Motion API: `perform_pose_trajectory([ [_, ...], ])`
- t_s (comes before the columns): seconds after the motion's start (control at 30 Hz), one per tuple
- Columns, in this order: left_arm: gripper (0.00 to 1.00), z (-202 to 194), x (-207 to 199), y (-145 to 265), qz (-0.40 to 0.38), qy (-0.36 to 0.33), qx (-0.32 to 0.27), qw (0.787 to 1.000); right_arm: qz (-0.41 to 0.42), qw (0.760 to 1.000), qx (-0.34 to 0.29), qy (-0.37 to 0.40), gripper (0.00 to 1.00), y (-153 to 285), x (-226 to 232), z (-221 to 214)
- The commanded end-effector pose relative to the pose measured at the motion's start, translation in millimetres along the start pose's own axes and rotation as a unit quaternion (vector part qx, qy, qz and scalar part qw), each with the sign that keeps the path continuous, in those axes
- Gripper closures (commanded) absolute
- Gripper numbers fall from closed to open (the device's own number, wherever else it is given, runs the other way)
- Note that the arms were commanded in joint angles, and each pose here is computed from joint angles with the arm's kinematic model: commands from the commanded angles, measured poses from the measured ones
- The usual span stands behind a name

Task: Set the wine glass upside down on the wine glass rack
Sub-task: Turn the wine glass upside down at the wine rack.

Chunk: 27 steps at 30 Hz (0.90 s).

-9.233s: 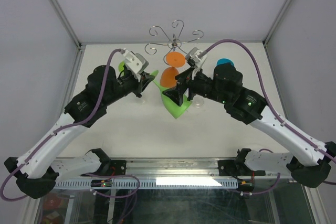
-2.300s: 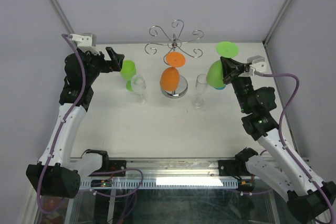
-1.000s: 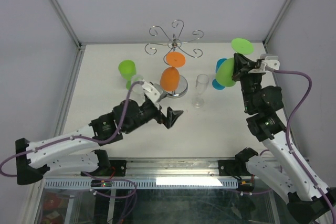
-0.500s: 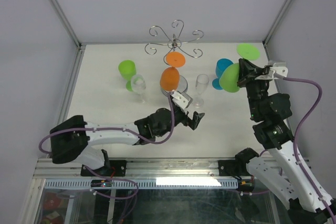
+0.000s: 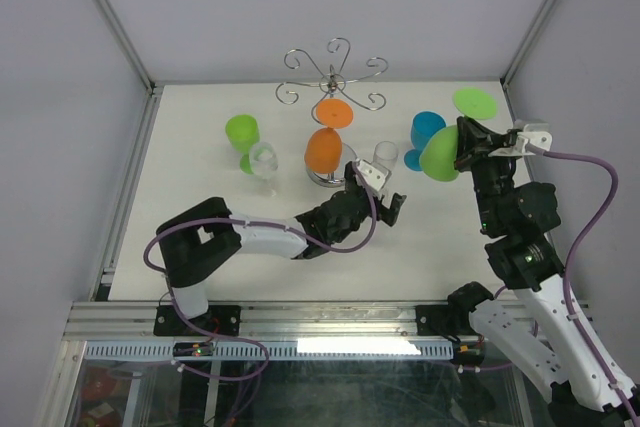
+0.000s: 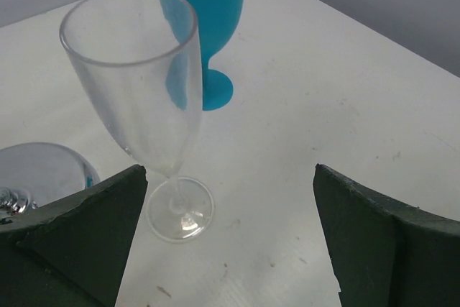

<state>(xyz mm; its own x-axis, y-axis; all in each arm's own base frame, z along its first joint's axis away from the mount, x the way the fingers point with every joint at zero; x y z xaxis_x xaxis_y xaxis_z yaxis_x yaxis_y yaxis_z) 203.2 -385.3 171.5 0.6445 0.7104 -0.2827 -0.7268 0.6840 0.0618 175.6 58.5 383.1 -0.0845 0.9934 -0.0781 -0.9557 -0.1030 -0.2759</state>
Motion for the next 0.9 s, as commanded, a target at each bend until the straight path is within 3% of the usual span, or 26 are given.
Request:
perform_pose_trajectory([
  [0.0, 0.01, 27, -2, -22, 0.007, 0.015, -0.06, 0.998, -0.002, 0.999, -0.04, -0.021, 1.0, 2, -4, 24],
  [0.87, 0.01, 26, 24, -70, 0.103, -0.007, -0.058, 0.993, 0.019, 0.999, -0.032, -0.038, 1.0, 3, 1, 21],
])
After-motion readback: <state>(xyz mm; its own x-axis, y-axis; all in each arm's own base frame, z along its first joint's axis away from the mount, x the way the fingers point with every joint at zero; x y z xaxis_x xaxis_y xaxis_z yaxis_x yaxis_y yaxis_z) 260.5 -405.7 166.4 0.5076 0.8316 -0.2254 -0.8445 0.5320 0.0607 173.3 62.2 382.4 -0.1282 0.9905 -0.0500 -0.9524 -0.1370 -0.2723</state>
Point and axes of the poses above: each gripper's point midway between its finger pads, its own y axis back along the fingers, its own x axis along the line the jaws close on, z = x × y, the point moved 9 cm from there along y, back along the fingers, and after that the axes turned 12 degrees about y, right-handed, at the moved point
